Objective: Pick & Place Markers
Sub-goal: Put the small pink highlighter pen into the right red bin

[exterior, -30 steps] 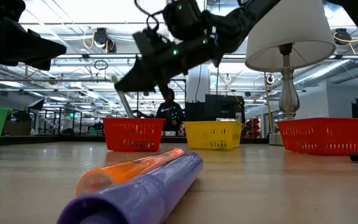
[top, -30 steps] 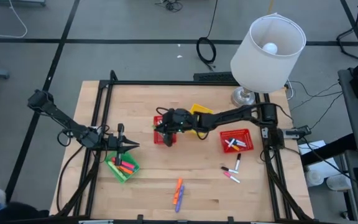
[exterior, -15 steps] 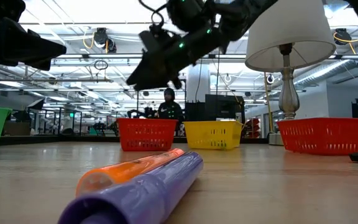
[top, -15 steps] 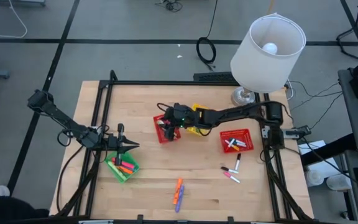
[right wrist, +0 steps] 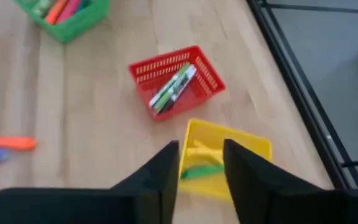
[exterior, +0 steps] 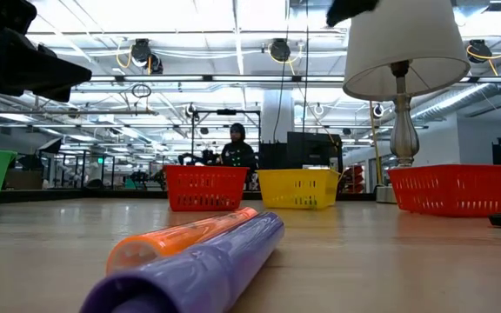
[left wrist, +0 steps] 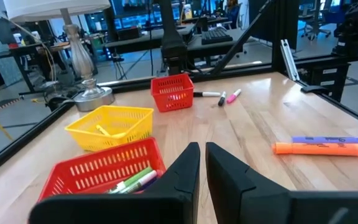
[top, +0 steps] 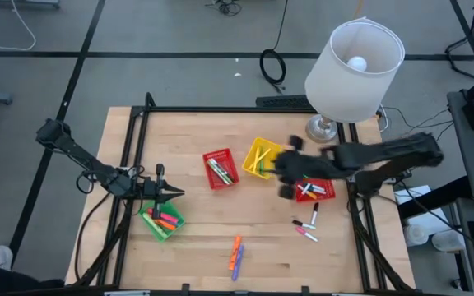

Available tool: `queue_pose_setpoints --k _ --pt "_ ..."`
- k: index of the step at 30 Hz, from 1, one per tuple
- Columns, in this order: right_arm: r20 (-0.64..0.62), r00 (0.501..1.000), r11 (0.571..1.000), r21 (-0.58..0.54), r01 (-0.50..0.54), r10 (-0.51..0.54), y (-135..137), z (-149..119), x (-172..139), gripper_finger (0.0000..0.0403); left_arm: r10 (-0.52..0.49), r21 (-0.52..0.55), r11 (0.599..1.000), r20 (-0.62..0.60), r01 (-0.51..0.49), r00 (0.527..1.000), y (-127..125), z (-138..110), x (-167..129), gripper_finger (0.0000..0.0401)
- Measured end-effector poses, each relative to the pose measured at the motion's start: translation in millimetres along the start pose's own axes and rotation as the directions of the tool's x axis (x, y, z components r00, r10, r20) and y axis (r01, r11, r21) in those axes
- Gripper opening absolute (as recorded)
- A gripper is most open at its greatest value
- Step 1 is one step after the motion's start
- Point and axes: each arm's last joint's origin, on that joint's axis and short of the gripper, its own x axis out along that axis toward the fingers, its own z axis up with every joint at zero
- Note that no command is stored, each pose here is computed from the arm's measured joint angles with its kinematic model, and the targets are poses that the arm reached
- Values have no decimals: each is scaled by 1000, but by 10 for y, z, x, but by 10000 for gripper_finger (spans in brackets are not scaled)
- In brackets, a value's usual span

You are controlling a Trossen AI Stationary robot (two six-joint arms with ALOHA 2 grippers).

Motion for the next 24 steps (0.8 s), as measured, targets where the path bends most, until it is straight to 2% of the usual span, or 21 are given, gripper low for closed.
queue_pose_setpoints --k 2,5,8,12,14,16,18,20,24 --pt "16 1000 1000 23 -18 18 112 -124 -234 87 0 -1 1000 1 0 1000 0 1 0 31" --pt "46 997 998 27 -65 63 341 -401 -347 40 0 2 1000 2 0 1000 0 2 0 31" --pt "98 992 996 -1 -84 84 590 -772 -249 7 1 -1 1000 7 -1 1000 1 8 0 31" --pt "188 965 983 -11 -184 183 890 -1305 31 13 1 -8 1000 16 -1 1000 1 17 0 31" --pt "230 949 972 44 -231 215 960 -1480 141 9 1 -21 1000 15 0 1000 1 16 0 31" --pt "223 952 965 110 -240 211 979 -1593 212 3 0 -34 999 15 1 1000 1 17 0 31" --pt "166 966 966 138 -220 197 995 -1672 273 2 -1 -31 1000 14 1 1000 0 16 0 31" --pt "86 976 969 136 -208 198 1016 -1699 293 1 0 -29 1000 15 1 1000 1 16 0 31" --pt "-19 980 978 66 -197 198 1153 -1524 225 1 -1 -28 1000 14 1 1000 1 16 0 31"
